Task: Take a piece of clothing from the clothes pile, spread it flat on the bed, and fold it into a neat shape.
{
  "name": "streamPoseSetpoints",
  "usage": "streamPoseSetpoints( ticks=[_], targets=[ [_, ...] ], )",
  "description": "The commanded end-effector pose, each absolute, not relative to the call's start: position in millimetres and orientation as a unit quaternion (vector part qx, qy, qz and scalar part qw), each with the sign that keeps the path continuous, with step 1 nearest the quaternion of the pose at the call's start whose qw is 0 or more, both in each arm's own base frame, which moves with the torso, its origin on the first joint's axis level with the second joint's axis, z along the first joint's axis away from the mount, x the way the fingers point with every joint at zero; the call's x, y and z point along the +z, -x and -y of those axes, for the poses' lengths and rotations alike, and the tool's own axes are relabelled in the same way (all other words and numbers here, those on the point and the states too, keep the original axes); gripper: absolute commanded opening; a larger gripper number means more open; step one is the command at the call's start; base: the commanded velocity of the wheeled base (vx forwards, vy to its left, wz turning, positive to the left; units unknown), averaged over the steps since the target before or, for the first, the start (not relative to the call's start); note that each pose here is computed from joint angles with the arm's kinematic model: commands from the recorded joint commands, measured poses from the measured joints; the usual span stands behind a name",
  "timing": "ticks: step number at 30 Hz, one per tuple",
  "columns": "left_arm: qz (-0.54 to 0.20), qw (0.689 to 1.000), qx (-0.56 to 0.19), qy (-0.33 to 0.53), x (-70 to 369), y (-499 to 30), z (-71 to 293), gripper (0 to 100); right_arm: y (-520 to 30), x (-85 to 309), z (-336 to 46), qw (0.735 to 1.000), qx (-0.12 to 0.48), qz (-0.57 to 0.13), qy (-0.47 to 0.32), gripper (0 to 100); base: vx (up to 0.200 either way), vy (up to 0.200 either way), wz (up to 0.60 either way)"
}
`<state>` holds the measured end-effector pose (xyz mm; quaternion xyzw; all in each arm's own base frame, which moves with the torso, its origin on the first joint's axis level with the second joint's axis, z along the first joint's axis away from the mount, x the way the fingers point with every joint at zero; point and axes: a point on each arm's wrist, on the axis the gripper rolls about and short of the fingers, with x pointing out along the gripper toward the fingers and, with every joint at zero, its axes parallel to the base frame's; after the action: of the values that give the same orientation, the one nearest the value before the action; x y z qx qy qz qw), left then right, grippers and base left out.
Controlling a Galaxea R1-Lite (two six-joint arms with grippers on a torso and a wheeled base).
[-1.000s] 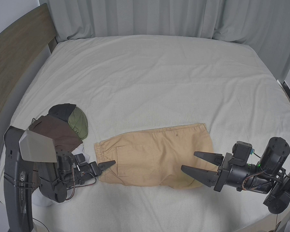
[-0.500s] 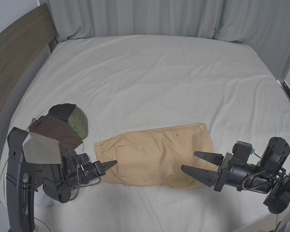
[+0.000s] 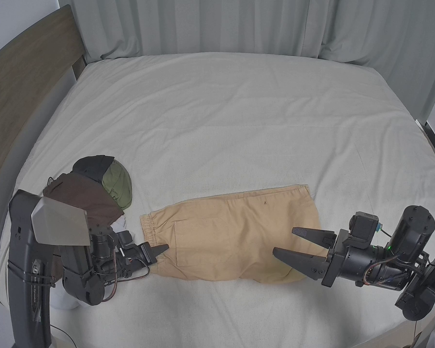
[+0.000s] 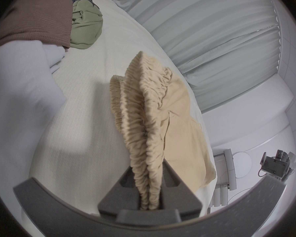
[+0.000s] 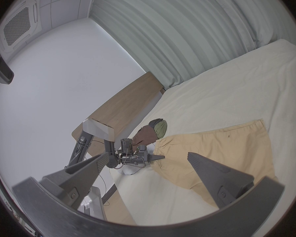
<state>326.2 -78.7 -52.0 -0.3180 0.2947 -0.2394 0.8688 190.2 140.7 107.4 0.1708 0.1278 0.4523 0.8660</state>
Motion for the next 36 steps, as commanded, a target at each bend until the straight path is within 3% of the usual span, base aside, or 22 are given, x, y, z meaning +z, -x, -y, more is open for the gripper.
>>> streamPoseSetpoints(
  ticks=[1, 6, 15, 36],
  targets=[
    [-0.288, 0.869, -0.243, 0.319, -43, -324, 76, 0, -191, 107, -140, 0.866, 0.451, -0.128, -0.171, 100, 0.0, 0.0, 0.0],
    [-0.288, 0.869, -0.239, 0.325, -36, -319, 68, 0, -191, 107, -139, 0.868, 0.449, -0.128, -0.171, 100, 0.0, 0.0, 0.0],
    [-0.309, 0.838, -0.287, 0.345, -20, -300, 44, 0, -191, 107, -139, 0.868, 0.449, -0.129, -0.17, 100, 0.0, 0.0, 0.0],
    [-0.311, 0.821, -0.326, 0.35, -20, -288, 4, 0, -192, 107, -137, 0.87, 0.444, -0.128, -0.171, 100, 0.0, 0.0, 0.0]
  ],
)
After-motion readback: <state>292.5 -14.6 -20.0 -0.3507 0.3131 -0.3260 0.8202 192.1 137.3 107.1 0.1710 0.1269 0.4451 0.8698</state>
